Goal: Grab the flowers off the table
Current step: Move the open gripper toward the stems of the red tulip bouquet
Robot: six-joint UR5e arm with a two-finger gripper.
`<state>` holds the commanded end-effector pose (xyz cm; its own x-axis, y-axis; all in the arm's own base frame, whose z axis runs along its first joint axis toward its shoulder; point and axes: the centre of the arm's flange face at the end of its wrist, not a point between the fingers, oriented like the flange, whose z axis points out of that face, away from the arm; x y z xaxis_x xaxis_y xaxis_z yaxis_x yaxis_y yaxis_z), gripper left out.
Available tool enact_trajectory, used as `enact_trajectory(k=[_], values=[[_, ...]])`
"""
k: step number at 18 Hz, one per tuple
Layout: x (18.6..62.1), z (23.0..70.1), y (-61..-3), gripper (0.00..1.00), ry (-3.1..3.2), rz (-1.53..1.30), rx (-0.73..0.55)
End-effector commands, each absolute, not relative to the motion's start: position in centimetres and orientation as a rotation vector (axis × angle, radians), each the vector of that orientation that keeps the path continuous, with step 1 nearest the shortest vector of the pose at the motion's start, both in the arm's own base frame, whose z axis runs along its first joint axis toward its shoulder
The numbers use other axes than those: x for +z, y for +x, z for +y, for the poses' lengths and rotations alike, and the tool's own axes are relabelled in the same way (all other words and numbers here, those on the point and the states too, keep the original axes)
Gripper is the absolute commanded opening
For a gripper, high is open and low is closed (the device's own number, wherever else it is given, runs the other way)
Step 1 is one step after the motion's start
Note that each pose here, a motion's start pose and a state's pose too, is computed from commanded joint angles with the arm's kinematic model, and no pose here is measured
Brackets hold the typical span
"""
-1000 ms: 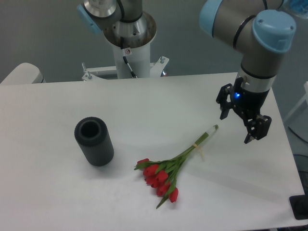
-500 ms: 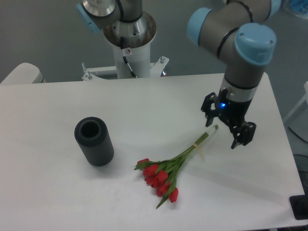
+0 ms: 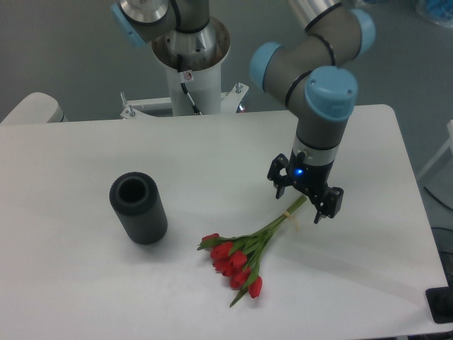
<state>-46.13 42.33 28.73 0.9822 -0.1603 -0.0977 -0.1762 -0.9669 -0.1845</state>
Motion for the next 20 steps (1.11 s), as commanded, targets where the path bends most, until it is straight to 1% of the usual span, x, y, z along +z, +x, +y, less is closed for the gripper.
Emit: enact_trajectory(k=[4, 7, 12, 15, 17, 20], values=[[26.2, 42.5, -45.5, 1.0, -2.961, 0.212, 0.075], [23.8, 43.7, -45.2, 1.0, -2.983, 0.279, 0.059], [21.0, 43.7, -44.0, 1.0, -3.02, 0.378, 0.029], [20.2, 43.9, -43.9, 1.0, -3.006, 0.383, 0.064], [20.0, 44.2, -43.8, 1.0, -3.005, 0.392, 0.064], [18.4, 45.8, -42.8, 1.0, -3.016, 0.483, 0.05]])
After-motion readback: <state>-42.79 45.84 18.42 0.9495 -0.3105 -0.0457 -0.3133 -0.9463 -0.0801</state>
